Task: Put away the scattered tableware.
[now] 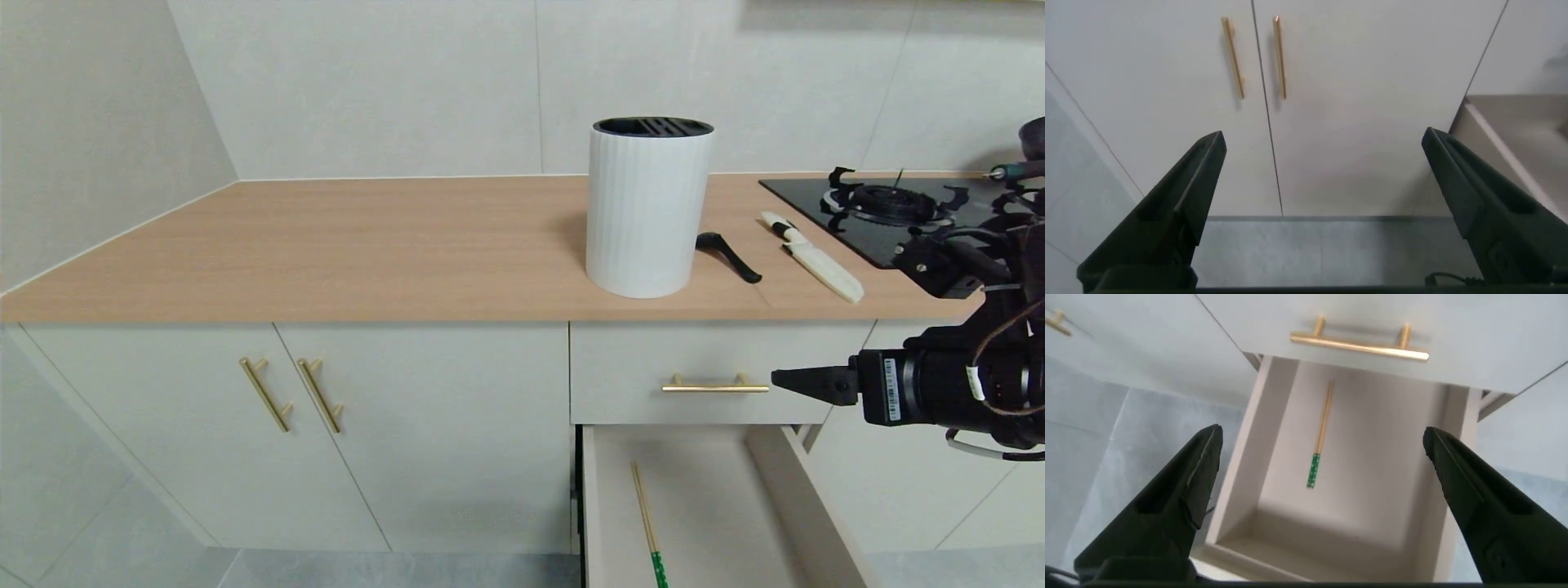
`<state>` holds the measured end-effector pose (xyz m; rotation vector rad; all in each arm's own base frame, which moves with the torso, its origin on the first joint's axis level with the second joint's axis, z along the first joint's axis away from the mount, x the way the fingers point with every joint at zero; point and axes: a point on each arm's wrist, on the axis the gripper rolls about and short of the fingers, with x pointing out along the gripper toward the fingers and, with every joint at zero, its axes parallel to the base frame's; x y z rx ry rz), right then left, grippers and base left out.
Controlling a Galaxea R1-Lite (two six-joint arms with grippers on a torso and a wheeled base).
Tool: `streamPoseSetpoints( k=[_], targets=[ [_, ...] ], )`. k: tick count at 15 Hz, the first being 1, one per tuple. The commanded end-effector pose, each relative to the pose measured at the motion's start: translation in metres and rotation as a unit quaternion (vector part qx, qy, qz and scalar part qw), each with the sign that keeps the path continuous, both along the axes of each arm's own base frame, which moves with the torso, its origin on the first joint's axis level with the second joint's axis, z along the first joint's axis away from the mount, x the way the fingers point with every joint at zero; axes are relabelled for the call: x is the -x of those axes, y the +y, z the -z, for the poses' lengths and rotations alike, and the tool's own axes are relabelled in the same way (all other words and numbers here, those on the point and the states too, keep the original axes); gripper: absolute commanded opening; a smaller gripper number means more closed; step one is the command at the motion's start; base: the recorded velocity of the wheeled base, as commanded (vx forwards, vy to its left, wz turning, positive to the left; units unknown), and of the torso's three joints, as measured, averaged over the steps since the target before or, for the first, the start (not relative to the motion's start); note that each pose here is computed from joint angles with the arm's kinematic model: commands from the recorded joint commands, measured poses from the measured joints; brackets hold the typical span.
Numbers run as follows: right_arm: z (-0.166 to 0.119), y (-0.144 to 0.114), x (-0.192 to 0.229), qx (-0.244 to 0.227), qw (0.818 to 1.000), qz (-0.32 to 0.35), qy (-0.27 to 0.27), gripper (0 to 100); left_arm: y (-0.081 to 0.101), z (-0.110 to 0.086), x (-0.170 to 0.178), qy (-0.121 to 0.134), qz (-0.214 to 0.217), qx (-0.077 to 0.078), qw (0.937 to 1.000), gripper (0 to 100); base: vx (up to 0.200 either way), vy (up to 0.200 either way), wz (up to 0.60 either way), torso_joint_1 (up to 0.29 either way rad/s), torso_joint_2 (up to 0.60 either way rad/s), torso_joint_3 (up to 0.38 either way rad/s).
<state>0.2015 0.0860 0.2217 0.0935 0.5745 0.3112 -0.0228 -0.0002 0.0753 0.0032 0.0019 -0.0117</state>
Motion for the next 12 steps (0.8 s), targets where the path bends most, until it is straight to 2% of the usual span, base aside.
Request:
streamPoseSetpoints(
  k=[1,5,7,9,12],
  targets=[
    [0.002,0.001,-0.001,0.001,1.0,0.0,0.003,100,0.0,0.0,0.0,0.001,0.0,0.0,1.0,100,0.0,0.0,0.0,0.212,-0.48,-0.266],
    [0.002,0.001,-0.002,0.01,1.0,-0.006,0.0,100,0.0,0.0,0.0,0.0,0.0,0.0,1.0,100,0.0,0.0,0.0,0.118,-0.25,-0.138],
    [-0.001,-0.003,-0.011,0.012,0.999,0.003,-0.03,100,0.0,0.0,0.0,0.001,0.0,0.0,1.0,100,0.0,0.0,0.0,0.013,-0.03,-0.013],
    [-0.004,-0.011,-0.03,0.017,0.998,0.017,-0.065,100,0.0,0.0,0.0,0.0,0.0,0.0,1.0,100,0.0,0.0,0.0,0.0,0.0,0.0],
    [-0.011,-0.021,-0.088,0.016,0.995,0.004,-0.096,100,0.0,0.0,0.0,0.0,0.0,0.0,1.0,100,0.0,0.0,0.0,0.0,0.0,0.0]
  ],
)
